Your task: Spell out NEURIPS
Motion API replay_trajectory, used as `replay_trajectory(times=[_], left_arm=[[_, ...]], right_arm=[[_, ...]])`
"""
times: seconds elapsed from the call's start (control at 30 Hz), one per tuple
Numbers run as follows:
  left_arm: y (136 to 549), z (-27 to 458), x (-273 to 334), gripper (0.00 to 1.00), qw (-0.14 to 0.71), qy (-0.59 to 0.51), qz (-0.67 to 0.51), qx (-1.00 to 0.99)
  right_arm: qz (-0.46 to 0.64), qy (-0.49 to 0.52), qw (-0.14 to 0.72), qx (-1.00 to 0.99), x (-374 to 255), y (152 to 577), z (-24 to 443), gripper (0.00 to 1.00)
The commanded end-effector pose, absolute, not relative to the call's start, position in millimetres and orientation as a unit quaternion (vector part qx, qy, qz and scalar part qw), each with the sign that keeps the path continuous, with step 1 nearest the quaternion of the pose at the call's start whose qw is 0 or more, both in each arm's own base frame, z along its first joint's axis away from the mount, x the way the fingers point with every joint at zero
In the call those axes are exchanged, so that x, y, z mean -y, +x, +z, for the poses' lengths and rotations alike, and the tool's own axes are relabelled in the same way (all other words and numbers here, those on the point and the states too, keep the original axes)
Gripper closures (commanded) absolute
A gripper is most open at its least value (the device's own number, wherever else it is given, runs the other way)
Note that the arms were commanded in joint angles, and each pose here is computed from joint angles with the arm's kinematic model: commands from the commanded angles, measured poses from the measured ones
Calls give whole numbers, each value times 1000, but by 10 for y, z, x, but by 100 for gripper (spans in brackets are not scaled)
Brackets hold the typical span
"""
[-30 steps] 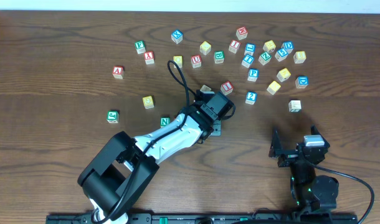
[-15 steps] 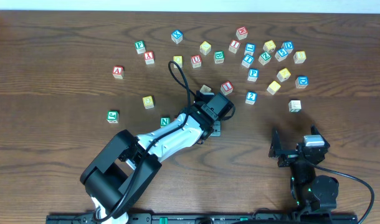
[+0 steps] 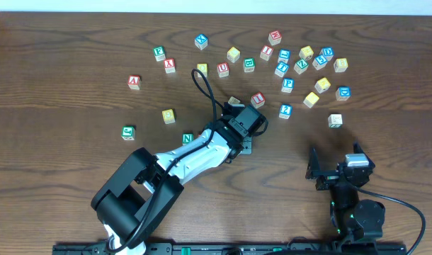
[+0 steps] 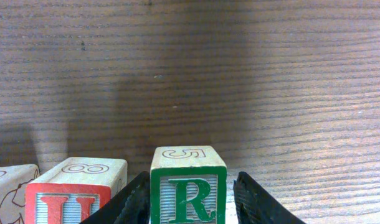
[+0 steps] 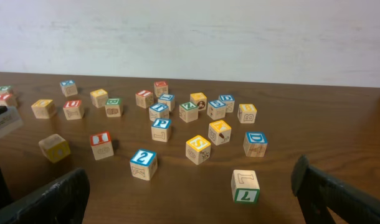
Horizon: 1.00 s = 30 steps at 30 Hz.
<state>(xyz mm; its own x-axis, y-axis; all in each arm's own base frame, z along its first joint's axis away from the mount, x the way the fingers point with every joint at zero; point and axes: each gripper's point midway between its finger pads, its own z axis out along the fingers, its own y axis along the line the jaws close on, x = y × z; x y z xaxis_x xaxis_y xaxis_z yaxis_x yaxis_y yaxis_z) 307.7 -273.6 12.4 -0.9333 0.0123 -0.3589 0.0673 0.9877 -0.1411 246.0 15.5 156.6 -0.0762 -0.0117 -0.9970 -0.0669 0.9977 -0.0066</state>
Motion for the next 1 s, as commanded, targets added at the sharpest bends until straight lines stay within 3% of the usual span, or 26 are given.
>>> replay_trajectory(times=[0.0,0.97], left_arm=[[3049,39,2674,57,178,32,-59,-982],[3220,326,2715,58,224,51,-60,-971]], right_arm=[[22,-18,679,-734,-133,2459,1559,1],[22,-18,679,-734,-133,2459,1559,1]])
